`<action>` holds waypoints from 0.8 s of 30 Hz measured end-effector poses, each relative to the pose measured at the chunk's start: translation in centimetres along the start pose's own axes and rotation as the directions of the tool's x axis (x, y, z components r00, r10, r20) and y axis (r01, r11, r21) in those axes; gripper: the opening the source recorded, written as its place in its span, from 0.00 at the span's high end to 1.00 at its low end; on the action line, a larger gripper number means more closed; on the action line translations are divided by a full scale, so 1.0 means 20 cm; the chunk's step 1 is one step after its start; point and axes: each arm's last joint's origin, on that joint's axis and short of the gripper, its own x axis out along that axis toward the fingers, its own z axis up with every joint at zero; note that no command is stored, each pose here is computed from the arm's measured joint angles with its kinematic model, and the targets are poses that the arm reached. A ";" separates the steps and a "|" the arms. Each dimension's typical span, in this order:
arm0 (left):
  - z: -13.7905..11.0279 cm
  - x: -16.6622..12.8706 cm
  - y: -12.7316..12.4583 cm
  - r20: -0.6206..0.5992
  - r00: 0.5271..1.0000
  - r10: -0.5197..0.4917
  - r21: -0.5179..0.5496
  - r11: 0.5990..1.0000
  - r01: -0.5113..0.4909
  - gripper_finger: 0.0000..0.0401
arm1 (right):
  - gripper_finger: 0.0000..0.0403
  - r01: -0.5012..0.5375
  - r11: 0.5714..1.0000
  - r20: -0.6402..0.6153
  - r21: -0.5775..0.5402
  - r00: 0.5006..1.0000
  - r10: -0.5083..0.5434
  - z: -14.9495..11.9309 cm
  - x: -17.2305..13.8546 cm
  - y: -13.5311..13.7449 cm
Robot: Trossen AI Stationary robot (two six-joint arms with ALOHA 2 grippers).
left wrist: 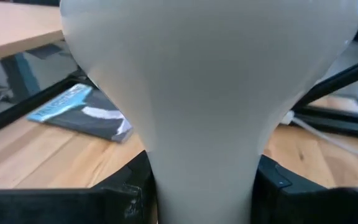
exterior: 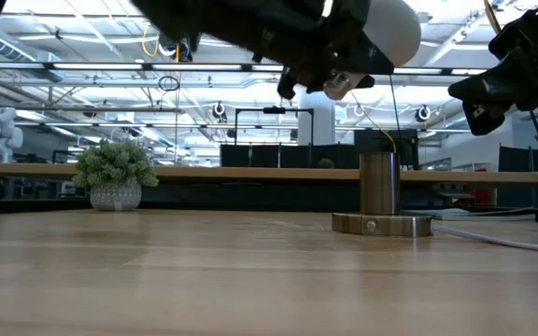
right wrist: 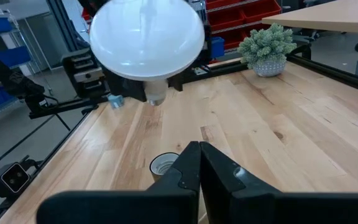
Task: Screw lightbulb
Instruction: Insert the lightbulb into the lamp
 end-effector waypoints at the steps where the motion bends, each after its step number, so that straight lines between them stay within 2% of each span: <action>1: -0.03 -0.02 0.01 0.032 0.999 -0.005 -0.013 1.000 0.005 0.61 | 1.00 0.001 1.000 0.000 0.000 1.000 -0.001 0.00 0.00 0.00; 5: -0.11 -0.10 0.06 0.182 0.983 -0.021 -0.074 0.997 0.035 0.61 | 1.00 -0.003 1.000 0.000 0.000 1.000 0.003 0.00 0.00 0.00; 10: -0.15 -0.17 0.11 0.299 0.949 -0.100 -0.094 0.987 0.133 0.61 | 1.00 -0.003 1.000 0.000 0.000 1.000 0.003 0.00 0.00 0.00; 18: -0.16 -0.18 0.10 0.280 0.953 -0.112 -0.089 0.986 0.142 0.61 | 1.00 0.003 0.995 0.001 -0.095 1.000 -0.003 0.00 0.00 0.00; 21: -0.16 -0.18 0.10 0.278 0.954 -0.113 -0.088 0.986 0.142 0.61 | 1.00 0.002 0.996 0.001 -0.091 1.000 -0.002 0.00 0.00 0.00; 24: -0.17 -0.18 0.10 0.272 0.956 -0.113 -0.087 0.986 0.141 0.61 | 1.00 -0.004 1.000 0.000 -0.031 1.000 0.004 0.00 0.00 0.00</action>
